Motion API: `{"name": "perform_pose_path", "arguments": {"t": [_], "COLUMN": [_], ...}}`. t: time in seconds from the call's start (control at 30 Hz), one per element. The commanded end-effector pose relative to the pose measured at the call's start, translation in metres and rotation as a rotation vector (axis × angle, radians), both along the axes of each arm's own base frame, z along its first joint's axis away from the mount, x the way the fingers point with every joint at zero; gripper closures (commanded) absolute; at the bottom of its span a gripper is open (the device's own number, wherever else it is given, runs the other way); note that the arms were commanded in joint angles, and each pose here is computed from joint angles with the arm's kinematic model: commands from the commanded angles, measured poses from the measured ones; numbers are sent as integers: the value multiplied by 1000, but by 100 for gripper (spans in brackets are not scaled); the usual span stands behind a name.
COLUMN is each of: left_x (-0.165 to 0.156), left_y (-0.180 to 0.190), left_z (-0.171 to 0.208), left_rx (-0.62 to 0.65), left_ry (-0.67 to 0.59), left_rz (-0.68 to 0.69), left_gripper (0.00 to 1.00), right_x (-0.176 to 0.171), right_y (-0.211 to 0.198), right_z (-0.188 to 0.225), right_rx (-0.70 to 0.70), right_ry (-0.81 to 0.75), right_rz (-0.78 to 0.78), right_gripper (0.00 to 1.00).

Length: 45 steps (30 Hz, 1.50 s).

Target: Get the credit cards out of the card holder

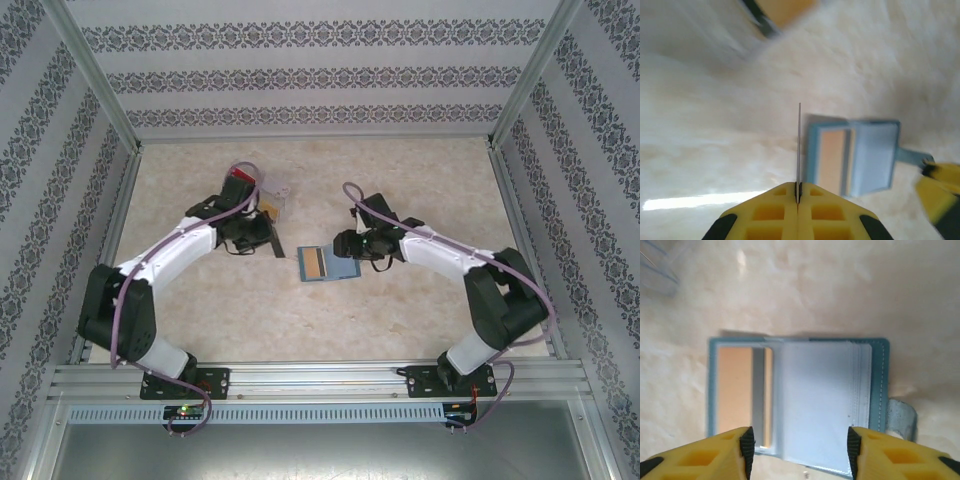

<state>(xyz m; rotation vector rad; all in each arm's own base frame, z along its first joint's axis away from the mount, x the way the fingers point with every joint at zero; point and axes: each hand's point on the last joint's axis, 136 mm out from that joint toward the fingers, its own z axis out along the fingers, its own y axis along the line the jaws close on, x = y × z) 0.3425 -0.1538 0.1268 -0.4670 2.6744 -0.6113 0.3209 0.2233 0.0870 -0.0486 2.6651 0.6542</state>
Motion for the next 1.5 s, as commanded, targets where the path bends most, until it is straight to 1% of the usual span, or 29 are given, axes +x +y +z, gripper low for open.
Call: {"name": "perform_pose_path", "arguments": {"t": [0.0, 0.1, 0.23, 0.3, 0.4, 0.53, 0.67, 0.77, 0.87, 0.97, 1.07, 1.23, 1.47], "left_x": [-5, 7, 35, 47, 70, 101, 127, 140, 146, 144, 142, 139, 142], "left_y": [65, 97, 120, 131, 140, 144, 142, 139, 137, 140, 135, 137, 130], "left_z": [6, 13, 17, 15, 10, 5, 3, 1, -3, -4, -8, -8, -26], "left_rx": [205, 237, 237, 247, 233, 183, 151, 138, 134, 151, 133, 133, 72], "left_ry": [15, -11, -37, -16, 1, 15, 29, 49, 85, 125, 147, 151, 189], "left_rz": [158, 303, 433, 491, 561, 636, 668, 677, 684, 677, 664, 671, 663], "left_gripper": [100, 100, 100, 100, 100, 100, 100, 100, 100, 100, 100, 100, 100], "right_x": [6, 10, 13, 14, 15, 15, 15, 14, 14, 13, 13, 12, 13], "right_y": [-18, -29, -44, -50, -58, -66, -69, -70, -72, -74, -74, -72, -74], "right_z": [19, 28, 32, 33, 34, 30, 24, 21, 20, 19, 17, 14, 13], "right_rx": [-38, -62, -108, -118, -119, -115, -102, -93, -95, -98, -95, -87, -92], "right_ry": [-76, -123, -176, -195, -216, -225, -220, -212, -208, -204, -200, -184, -177], "right_rz": [-35, -44, -57, -61, -67, -82, -89, -90, -98, -102, -106, -101, -112], "right_gripper": [34, 22, 6, 2, 2, 2, 2, 2, 2, 2, 2, 2, 2]}}
